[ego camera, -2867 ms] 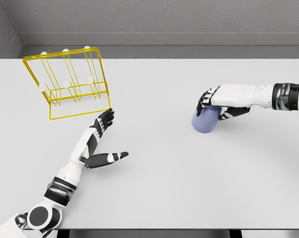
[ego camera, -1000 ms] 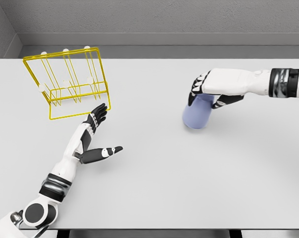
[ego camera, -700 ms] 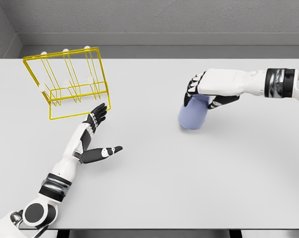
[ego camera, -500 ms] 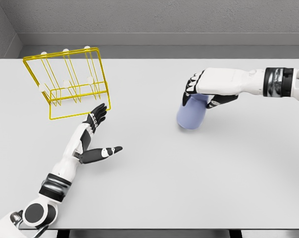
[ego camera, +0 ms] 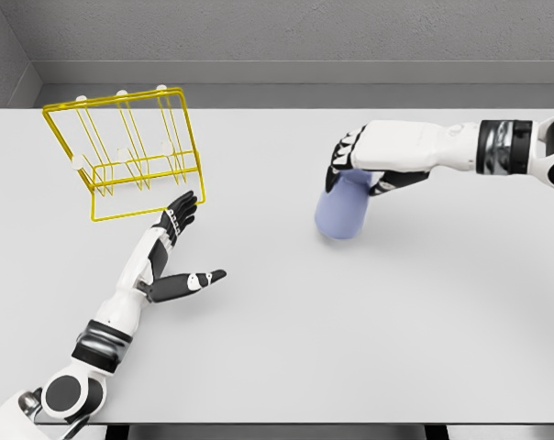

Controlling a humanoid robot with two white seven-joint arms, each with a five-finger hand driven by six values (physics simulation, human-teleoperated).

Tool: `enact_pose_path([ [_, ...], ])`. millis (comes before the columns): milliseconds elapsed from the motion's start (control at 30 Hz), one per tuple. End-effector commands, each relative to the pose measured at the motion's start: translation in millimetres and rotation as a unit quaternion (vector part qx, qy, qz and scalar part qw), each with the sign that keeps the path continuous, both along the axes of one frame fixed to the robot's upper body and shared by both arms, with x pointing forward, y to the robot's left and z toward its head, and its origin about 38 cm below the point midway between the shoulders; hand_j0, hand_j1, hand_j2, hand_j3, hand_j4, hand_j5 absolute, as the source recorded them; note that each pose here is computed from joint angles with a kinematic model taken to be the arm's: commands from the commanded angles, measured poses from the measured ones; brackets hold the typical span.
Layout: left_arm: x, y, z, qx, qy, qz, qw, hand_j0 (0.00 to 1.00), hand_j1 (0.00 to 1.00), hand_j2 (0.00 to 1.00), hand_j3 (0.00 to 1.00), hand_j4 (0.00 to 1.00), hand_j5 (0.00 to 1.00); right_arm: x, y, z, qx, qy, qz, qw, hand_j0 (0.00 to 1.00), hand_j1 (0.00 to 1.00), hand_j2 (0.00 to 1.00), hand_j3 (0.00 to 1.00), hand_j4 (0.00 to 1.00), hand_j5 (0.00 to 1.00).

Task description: Place the cup on the cup holder with both arms

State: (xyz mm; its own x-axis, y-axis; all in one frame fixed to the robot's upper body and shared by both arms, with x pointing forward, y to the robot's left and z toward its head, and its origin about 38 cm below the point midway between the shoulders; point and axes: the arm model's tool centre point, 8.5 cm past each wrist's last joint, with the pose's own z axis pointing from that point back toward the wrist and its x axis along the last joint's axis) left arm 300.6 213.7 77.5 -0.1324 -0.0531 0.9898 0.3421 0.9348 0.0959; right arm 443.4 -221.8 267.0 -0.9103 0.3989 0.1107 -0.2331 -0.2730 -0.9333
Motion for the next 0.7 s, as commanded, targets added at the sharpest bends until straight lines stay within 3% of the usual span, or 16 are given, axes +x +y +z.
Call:
enact_pose_path([
  [0,-0.1,-0.1,0.2,0.001,-0.001,0.000,1.0000,1.00,1.00,1.00,1.00,1.00,1.00,0.0,5.5,0.1,0.007,0.002,0.004,1.0000,0.60,0.60,0.60,0.60,0.60,0.60],
  [667,0.5,0.9,-1.5,0.004,0.006,0.011,0.9999,1.00,1.00,1.00,1.00,1.00,1.00,-0.3,18.2,-0.8,0.017,0.003,0.016,0.9997,0.60,0.60,0.60,0.60,0.60,0.60],
])
